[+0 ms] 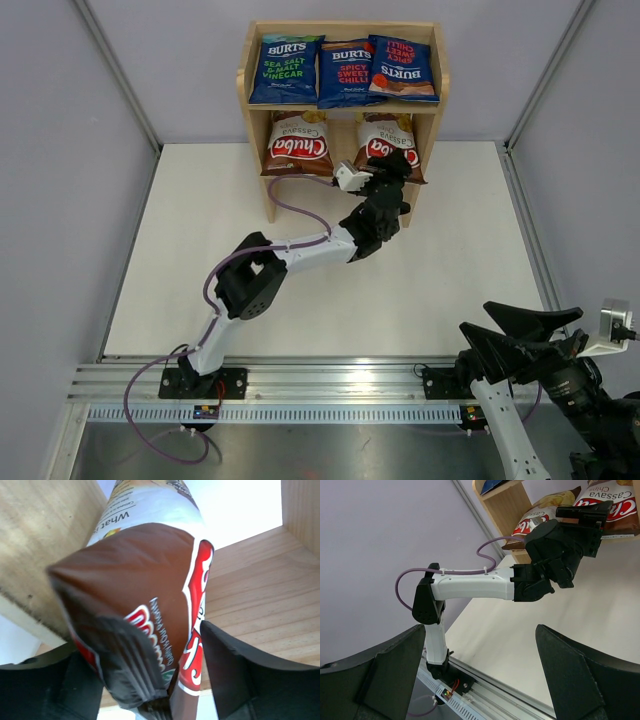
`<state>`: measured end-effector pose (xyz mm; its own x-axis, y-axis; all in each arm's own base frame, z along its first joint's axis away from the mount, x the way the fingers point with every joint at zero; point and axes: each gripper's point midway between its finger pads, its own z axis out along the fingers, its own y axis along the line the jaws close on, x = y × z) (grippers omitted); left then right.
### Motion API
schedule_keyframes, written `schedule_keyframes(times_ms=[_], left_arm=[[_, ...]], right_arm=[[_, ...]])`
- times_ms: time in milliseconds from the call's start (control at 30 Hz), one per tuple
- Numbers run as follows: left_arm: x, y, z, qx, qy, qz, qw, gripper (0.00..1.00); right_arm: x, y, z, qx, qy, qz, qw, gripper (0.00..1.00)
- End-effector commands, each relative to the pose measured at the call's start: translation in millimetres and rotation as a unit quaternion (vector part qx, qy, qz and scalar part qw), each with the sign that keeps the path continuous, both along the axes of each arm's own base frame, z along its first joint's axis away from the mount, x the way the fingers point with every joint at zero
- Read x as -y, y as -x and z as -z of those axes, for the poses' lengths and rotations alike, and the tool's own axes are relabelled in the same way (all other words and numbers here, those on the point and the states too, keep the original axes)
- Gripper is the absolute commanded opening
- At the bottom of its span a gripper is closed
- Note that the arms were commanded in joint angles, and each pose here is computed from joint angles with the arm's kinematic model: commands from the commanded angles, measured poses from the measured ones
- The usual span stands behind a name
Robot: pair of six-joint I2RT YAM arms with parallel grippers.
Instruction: Place and organize the chips bags onto the shelf
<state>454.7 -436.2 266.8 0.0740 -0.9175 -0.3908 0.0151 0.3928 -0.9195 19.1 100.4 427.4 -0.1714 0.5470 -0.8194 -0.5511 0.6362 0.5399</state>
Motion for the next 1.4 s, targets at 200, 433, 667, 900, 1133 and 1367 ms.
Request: schedule_keyframes(times_ms=[200, 433, 667, 900, 1133, 1367], left_arm=[[-25.7, 9.2, -27.6, -0.010, -0.020, -0.012, 1.000, 0.92], [-41.6, 25.2, -15.3, -0.041, -0.013, -0.010, 0.999, 0.99], [-48.0, 53.9, -29.3, -0.026, -0.039, 0.004, 0.999, 0.99], [-84.0, 88.0, -14.8, -0.061, -0.067, 0.010, 0.996, 0.99], [-131.7, 147.9, -16.0, -0.121, -0.289, 0.061, 0.948, 0.99], [-173.2, 193.8, -6.2, -0.132, -0.505, 0.209, 0.827, 0.99]], right_arm=[[0.6, -0.7, -3.7, 0.006, -0.009, -0.001, 1.000, 1.00], [0.1, 1.6, -6.6, 0.012, -0.013, -0.004, 1.000, 1.00], [0.4, 0.1, -4.3, 0.009, -0.008, -0.003, 1.000, 0.99], [3.2, -16.1, 8.7, -0.002, 0.024, 0.014, 1.000, 1.00], [21.6, -66.6, 44.7, -0.049, 0.075, 0.090, 0.992, 0.99], [26.7, -111.8, 75.5, -0.097, 0.126, 0.115, 0.981, 0.99]])
